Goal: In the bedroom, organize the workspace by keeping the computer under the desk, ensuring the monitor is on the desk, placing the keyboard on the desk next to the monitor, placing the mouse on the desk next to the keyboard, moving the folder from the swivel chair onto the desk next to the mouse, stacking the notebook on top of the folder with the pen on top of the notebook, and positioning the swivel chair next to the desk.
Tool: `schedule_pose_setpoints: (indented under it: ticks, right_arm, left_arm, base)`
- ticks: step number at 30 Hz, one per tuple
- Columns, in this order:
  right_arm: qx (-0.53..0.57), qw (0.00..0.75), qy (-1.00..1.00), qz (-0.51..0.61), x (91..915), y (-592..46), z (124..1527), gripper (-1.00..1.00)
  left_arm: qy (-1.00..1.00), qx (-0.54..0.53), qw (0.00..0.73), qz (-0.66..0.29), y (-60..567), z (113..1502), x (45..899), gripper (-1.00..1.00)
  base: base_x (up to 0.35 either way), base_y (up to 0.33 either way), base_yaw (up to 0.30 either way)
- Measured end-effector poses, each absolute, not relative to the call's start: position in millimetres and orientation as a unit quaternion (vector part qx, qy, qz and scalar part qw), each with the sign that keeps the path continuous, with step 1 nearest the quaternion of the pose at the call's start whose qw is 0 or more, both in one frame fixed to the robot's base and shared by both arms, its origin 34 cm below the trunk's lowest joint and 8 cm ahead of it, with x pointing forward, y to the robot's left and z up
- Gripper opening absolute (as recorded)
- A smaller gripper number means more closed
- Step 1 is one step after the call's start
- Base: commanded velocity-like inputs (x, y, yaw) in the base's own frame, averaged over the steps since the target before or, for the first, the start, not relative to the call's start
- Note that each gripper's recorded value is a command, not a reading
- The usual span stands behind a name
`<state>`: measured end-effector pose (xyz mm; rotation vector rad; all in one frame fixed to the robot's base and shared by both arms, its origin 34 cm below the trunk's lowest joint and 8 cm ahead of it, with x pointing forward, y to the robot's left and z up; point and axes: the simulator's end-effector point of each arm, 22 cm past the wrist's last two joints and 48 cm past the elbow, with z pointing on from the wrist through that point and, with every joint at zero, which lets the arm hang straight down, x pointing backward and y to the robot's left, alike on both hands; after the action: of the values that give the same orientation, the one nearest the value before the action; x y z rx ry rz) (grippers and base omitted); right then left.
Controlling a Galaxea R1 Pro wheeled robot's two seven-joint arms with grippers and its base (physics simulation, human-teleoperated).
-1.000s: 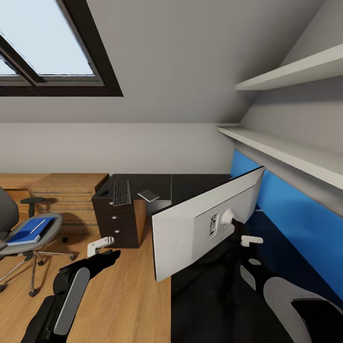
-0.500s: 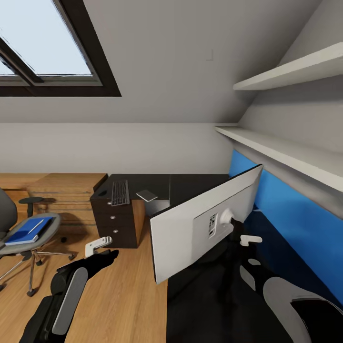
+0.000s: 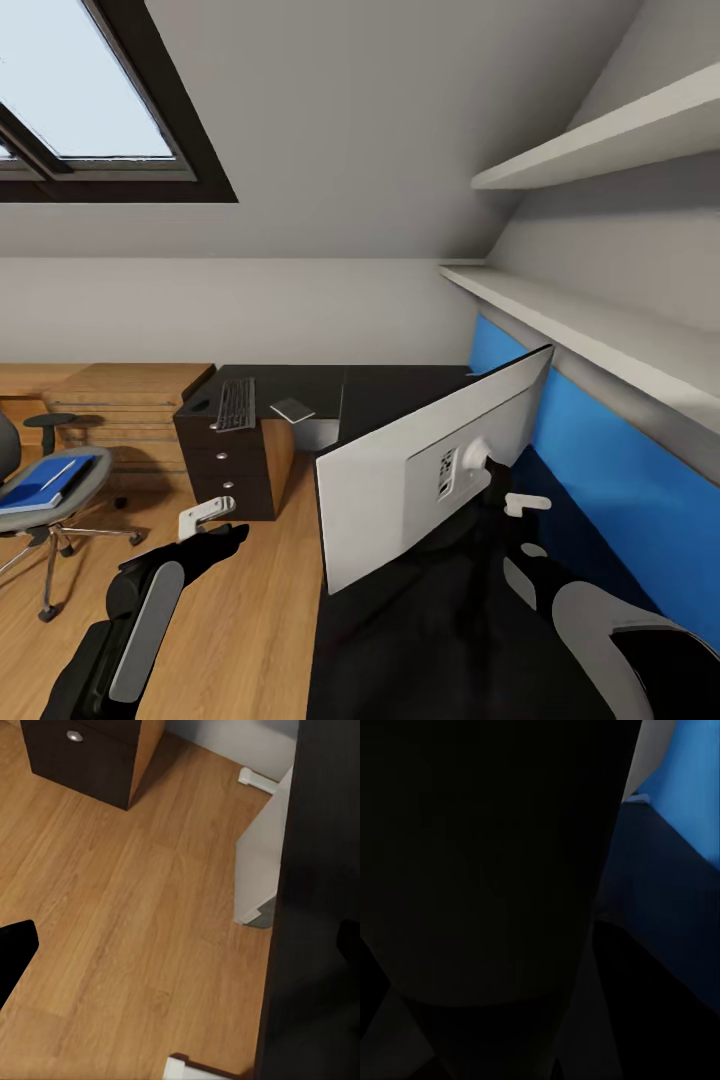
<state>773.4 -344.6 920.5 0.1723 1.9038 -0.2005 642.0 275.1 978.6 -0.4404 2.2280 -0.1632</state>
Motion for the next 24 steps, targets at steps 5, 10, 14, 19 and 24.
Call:
schedule_pose_setpoints:
  ticks: [5, 10, 14, 19, 24]
  right_arm:
    - [0.074, 0.575, 0.811, -0.086, 773.7, -344.7, 921.3, -1.0]
    - [0.073, 0.582, 0.806, -0.086, 774.6, -344.9, 924.7, -1.0]
    - [0.074, 0.582, 0.805, -0.086, 774.9, -344.8, 925.2, -1.0]
    - [0.074, 0.583, 0.805, -0.085, 774.8, -344.8, 925.5, -1.0]
    - [0.074, 0.583, 0.805, -0.086, 775.0, -345.2, 925.7, -1.0]
  left_arm:
    - [0.889, -0.176, 0.418, -0.065, 275.5, 978.0, 641.7, 1.0]
    - [0.889, -0.176, 0.419, -0.064, 276.0, 978.3, 641.8, 1.0]
    - [0.889, -0.176, 0.419, -0.065, 276.0, 978.3, 641.9, 1.0]
    - [0.888, -0.176, 0.419, -0.065, 275.6, 978.5, 641.7, 1.0]
    - [0.889, -0.176, 0.419, -0.065, 274.8, 978.3, 641.9, 1.0]
  base:
    - [0.022, -0.022, 0.0]
    - [0.104, -0.1, 0.0]
    - [0.02, -0.02, 0.0]
    - [0.107, -0.041, 0.0]
    - [0.152, -0.073, 0.0]
